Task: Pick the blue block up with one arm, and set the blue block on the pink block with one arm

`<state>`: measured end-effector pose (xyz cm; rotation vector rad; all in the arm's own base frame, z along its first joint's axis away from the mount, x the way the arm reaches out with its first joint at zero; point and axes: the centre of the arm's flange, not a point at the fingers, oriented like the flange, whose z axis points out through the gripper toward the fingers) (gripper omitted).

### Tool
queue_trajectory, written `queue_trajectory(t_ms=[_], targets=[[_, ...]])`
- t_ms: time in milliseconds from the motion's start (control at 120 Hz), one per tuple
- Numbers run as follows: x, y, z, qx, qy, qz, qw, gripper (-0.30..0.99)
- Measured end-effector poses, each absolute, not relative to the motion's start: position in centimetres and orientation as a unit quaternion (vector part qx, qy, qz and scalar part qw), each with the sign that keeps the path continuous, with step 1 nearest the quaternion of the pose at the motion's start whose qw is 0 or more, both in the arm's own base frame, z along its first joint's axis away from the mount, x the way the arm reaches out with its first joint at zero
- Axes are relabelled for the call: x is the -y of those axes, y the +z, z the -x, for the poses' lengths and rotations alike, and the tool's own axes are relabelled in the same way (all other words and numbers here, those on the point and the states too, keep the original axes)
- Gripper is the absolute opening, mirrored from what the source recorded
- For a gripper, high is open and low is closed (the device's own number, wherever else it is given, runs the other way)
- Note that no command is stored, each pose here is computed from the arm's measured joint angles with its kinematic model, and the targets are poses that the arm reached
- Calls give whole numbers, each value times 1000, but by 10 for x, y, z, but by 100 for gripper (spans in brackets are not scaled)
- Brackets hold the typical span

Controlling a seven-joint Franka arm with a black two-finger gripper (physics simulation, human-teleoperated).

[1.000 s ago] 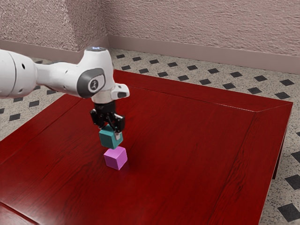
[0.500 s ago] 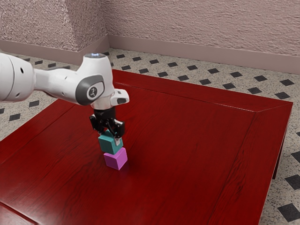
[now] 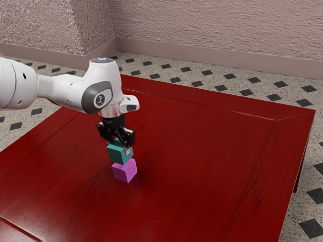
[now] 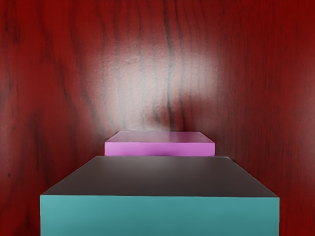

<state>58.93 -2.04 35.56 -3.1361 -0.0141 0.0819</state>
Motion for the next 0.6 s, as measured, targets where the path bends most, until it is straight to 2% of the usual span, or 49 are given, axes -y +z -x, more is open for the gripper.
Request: queue_trajectory(t_ms=[242,417,600], targets=[[21,368,-589,4,15,1000,-1,60],[26,437,-583,-3,-20,1000,1,65],[27,446,-578,-6,-13,1000,3,68]])
